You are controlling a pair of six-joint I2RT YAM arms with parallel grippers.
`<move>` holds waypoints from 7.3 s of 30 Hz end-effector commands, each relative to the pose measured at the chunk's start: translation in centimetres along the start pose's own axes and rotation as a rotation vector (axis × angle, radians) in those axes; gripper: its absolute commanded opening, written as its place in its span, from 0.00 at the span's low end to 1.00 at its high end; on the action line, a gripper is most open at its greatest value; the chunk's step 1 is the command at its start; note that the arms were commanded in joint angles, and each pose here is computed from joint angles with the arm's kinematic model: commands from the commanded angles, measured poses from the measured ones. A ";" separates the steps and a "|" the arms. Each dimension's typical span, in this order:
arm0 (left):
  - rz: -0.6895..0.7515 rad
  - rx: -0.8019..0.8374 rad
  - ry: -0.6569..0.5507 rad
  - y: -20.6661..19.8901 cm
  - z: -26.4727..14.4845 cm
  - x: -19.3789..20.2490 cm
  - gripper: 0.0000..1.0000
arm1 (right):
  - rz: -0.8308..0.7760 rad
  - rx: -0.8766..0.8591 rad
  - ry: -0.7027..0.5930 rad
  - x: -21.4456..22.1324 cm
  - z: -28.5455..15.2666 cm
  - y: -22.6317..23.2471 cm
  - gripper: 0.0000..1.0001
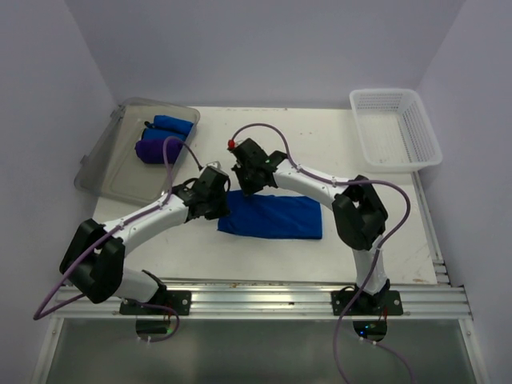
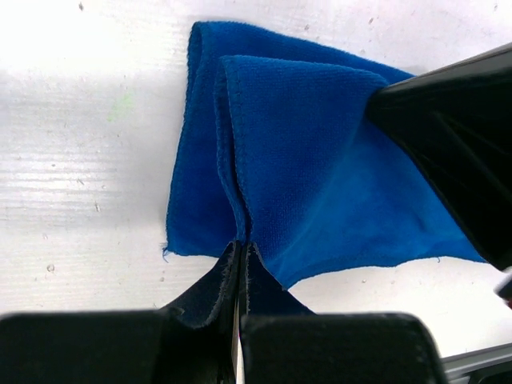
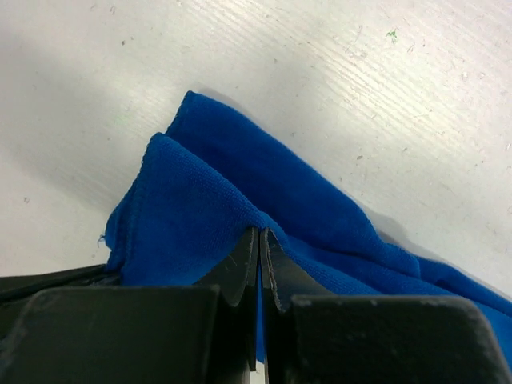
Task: Roll the towels
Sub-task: Fold the towel, then roll the towel
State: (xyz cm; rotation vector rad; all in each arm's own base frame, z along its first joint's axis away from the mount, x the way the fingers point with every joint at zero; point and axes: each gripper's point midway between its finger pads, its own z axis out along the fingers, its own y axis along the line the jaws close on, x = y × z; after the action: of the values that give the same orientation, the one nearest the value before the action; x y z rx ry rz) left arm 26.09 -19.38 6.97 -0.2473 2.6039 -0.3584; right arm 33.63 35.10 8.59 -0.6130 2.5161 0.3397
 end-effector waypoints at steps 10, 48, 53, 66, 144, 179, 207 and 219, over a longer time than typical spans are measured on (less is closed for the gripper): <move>0.027 -0.047 -0.063 0.7 1.4 -3.1 0.00 | 0.017 0.006 -0.013 -1.4 2.8 -1.2 0.10; 0.088 -0.045 0.057 0.9 7.8 -2.4 0.20 | 0.440 0.242 0.079 7.9 0.5 -19.2 0.19; 0.086 -0.046 0.101 2.0 7.9 -0.3 0.18 | 0.454 0.247 0.058 8.0 -0.8 -19.6 0.18; 0.064 0.027 0.074 2.0 2.3 2.1 0.26 | 0.449 0.164 -0.053 7.4 -7.3 -17.5 0.24; 0.396 0.042 0.000 -8.4 3.1 -11.0 0.40 | 0.363 0.091 -0.099 13.3 -10.3 -5.3 0.21; 0.159 0.292 0.205 -5.9 -2.5 9.8 0.32 | 0.403 -0.025 0.008 20.0 -10.2 -2.8 0.19; 0.028 0.307 0.305 -3.0 -0.4 15.2 0.29 | 0.526 -0.077 0.063 23.3 -7.8 -1.5 0.34; 0.020 0.294 0.314 -2.7 -0.5 15.4 0.00 | 0.557 -0.092 0.064 23.6 -7.7 -1.2 0.28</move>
State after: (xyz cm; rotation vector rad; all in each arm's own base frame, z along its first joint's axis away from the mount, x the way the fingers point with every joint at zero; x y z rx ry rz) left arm 13.02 -25.63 1.52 -0.0584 2.8052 -0.8326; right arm 12.84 22.43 1.94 0.0251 2.7291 0.6027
